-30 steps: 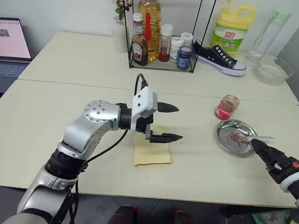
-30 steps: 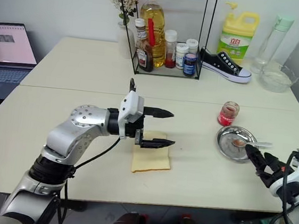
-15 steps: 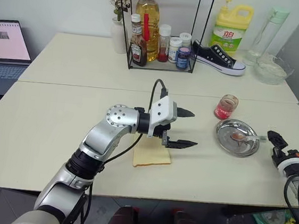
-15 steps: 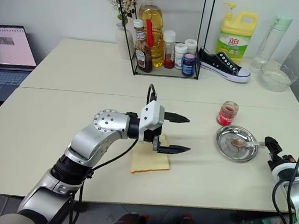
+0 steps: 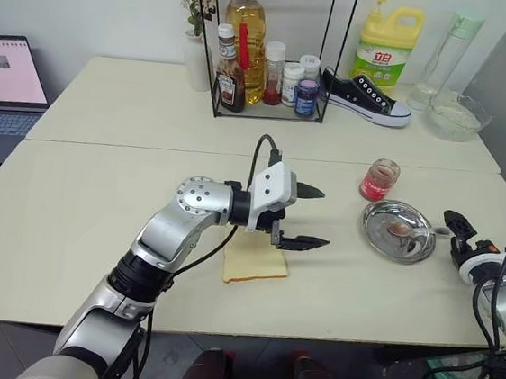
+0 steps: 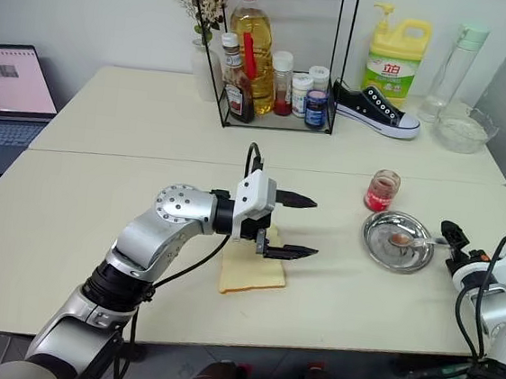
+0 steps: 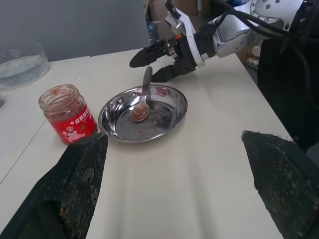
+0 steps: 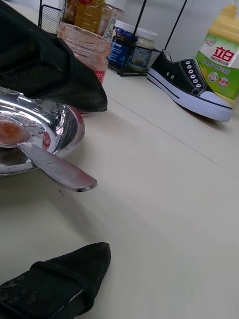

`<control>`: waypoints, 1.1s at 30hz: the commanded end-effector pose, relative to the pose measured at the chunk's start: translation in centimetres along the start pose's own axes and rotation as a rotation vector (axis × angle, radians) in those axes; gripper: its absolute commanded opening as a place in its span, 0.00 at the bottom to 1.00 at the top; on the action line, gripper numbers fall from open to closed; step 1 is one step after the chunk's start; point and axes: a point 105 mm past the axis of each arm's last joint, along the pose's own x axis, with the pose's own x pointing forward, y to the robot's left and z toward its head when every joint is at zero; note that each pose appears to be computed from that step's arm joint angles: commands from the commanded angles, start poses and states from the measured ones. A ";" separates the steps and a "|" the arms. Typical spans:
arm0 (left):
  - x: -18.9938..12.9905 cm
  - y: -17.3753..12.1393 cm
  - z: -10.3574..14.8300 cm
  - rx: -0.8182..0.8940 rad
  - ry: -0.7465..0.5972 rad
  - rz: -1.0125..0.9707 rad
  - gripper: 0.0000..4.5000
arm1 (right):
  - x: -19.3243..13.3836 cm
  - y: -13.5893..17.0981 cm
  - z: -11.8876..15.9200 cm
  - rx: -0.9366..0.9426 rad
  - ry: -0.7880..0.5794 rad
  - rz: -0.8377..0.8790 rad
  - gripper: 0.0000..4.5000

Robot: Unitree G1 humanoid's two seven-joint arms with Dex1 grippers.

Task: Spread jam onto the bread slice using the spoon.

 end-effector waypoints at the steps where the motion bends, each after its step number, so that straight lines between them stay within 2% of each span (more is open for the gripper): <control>1: -0.3 0.5 1.7 0.057 -0.030 0.014 1.00 | 0.4 0.4 -0.4 0.003 0.015 0.020 0.96; 3: -0.2 0.6 1.8 0.061 -0.032 0.015 1.00 | 0.5 0.5 -0.5 0.010 0.014 0.027 0.87; 14: -0.2 0.7 1.9 0.065 -0.035 0.019 1.00 | 0.9 0.7 -0.4 0.016 0.008 0.039 0.01; 20: -0.3 0.8 1.9 0.065 -0.038 0.027 1.00 | 0.6 1.5 0.3 0.004 -0.010 0.068 0.01; 23: -0.7 1.5 2.2 0.068 -0.049 0.064 1.00 | 0.2 4.3 0.9 -0.069 -0.011 0.155 0.01; 29: -3.2 3.7 2.0 0.008 -0.051 0.169 1.00 | -0.7 12.1 2.0 -0.345 -0.034 0.343 0.01; 33: -4.5 4.7 1.9 -0.017 -0.030 0.200 1.00 | -1.0 16.2 2.7 -0.524 -0.065 0.428 0.01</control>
